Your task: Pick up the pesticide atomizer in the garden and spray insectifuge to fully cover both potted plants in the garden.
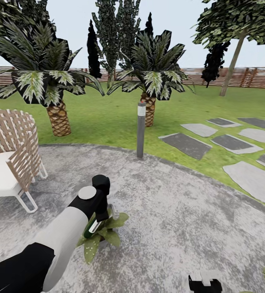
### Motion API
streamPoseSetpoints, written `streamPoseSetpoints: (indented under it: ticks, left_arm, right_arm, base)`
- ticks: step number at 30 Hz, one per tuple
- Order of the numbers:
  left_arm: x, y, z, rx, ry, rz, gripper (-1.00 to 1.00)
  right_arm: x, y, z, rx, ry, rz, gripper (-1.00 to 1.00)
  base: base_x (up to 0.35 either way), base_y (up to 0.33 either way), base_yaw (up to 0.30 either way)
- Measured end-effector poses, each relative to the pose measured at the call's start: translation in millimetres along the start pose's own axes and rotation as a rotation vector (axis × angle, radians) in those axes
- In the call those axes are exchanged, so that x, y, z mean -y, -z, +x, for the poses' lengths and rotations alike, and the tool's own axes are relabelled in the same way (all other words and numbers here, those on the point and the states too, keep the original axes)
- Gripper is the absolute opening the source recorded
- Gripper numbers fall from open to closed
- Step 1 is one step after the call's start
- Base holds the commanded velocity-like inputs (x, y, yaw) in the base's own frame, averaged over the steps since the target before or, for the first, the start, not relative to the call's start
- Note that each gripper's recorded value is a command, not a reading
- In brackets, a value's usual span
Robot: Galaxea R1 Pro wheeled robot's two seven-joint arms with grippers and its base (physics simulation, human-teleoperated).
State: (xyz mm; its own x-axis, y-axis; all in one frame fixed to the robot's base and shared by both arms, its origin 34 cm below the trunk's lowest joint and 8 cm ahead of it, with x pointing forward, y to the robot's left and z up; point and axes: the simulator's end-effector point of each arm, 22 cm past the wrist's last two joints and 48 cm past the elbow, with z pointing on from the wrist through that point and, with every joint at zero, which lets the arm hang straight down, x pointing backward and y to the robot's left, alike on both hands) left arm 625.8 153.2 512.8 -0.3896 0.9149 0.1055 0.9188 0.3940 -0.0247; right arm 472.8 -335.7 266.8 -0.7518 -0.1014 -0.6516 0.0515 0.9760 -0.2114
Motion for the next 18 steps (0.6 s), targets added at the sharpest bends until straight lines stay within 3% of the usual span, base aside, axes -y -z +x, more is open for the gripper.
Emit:
streamPoseSetpoints:
  ticks: [6,7,9,12,15,18]
  left_arm:
    - [-3.4,-1.3,5.2,-0.012,0.007,-0.007,-1.00]
    - [-3.5,-7.6,14.1,-0.022,0.046,0.002,-1.00]
    - [7.2,-24.9,26.2,-0.033,0.072,0.039,-1.00]
    - [37.0,-58.0,42.6,-0.030,0.152,0.136,-1.00]
    - [45.1,-64.4,43.9,0.010,0.214,0.190,-1.00]
    - [46.5,-63.4,40.6,0.084,0.319,0.250,-1.00]
  right_arm:
    - [-0.4,-0.2,-0.3,0.001,-0.001,-0.001,1.00]
    - [-1.6,-0.2,-0.2,0.000,-0.001,-0.002,1.00]
    - [-1.5,0.0,0.1,0.000,0.000,-0.002,1.00]
    - [-1.5,0.1,0.1,0.000,0.001,-0.003,1.00]
    - [-1.5,0.1,0.0,0.000,0.002,-0.003,1.00]
    - [-1.6,0.1,0.0,0.000,0.003,-0.003,1.00]
  base:
    - [-0.150,-0.204,0.079]
    - [-0.268,-0.028,0.000]
    - [-0.099,-0.009,0.000]
    - [-0.013,-0.001,0.000]
    - [-0.002,0.000,0.000]
    - [0.000,0.000,0.000]
